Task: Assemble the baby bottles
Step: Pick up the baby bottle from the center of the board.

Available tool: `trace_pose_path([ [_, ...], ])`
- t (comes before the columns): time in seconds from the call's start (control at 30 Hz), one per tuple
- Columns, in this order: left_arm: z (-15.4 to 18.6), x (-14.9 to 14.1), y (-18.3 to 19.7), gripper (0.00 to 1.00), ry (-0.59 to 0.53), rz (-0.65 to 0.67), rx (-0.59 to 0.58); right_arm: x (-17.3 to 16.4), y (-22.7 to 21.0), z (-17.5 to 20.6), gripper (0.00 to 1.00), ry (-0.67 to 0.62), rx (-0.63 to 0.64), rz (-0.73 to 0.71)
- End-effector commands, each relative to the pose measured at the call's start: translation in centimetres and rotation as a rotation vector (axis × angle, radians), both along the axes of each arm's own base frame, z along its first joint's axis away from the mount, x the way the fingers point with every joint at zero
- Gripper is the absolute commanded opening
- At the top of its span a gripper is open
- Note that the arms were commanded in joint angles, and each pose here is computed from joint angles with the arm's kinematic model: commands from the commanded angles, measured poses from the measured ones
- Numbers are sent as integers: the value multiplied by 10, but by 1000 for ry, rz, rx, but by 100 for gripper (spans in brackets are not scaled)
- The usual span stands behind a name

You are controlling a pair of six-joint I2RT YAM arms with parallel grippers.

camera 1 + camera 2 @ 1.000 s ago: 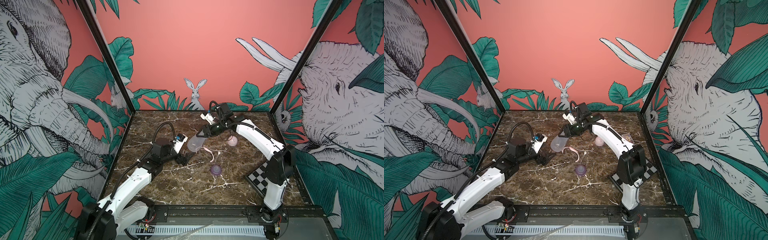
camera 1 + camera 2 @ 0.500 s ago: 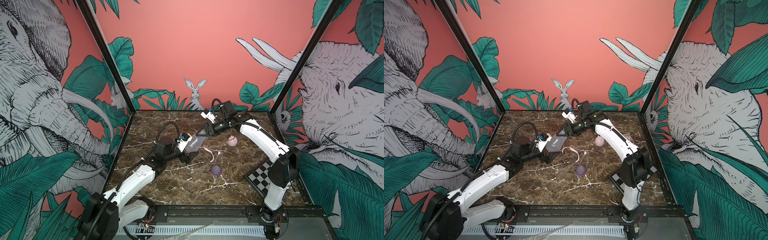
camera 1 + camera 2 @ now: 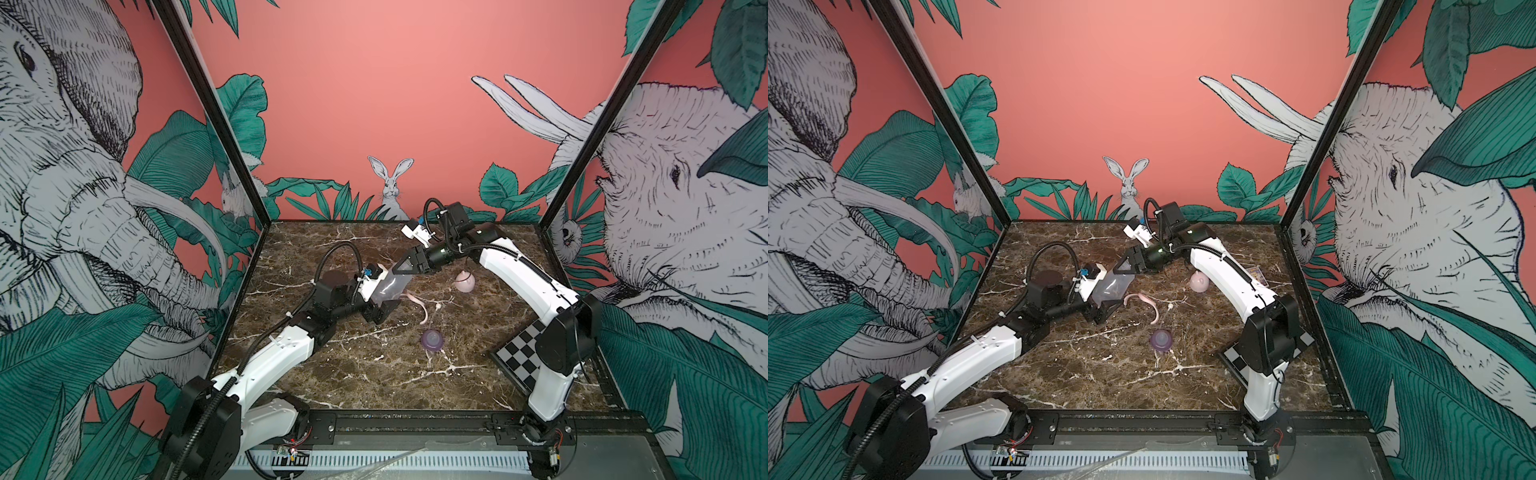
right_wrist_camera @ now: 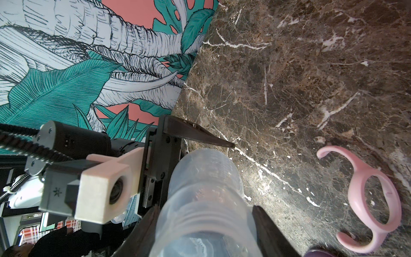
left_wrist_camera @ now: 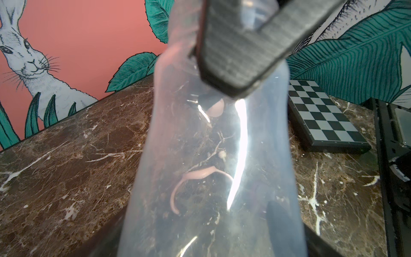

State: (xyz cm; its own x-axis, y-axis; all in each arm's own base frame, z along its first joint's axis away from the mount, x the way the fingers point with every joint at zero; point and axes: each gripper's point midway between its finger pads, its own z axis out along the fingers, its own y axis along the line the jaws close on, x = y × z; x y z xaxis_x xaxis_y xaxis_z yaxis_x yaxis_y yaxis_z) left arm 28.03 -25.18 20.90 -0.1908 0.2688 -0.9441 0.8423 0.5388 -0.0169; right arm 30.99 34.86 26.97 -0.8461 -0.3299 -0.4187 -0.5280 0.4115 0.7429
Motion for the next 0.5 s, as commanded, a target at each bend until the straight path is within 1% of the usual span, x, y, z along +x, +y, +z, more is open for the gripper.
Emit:
trace_pose_path([
  [0.0, 24, 4, -4, 90, -77, -8, -26, -1, 0, 1, 47, -1, -1, 23],
  [0.13, 21, 4, -3, 88, -75, 2, -18, 0, 1, 3, 47, -6, 9, 19],
  [0.23, 19, 4, -5, 77, -59, -8, -18, 1, 1, 3, 47, -8, 7, 20],
  [0.3, 16, 5, -6, 75, -45, -10, -12, 2, 1, 4, 47, -17, 11, 17],
  [0.33, 15, 5, -6, 72, -39, -14, -8, 2, 2, 5, 48, -18, 14, 17],
  [0.4, 14, 5, -7, 69, -33, -14, -8, 3, 2, 7, 54, -27, 16, 17],
  [0.47, 16, 4, -7, 64, -34, -15, -14, 4, 1, 7, 55, -41, 13, 12],
])
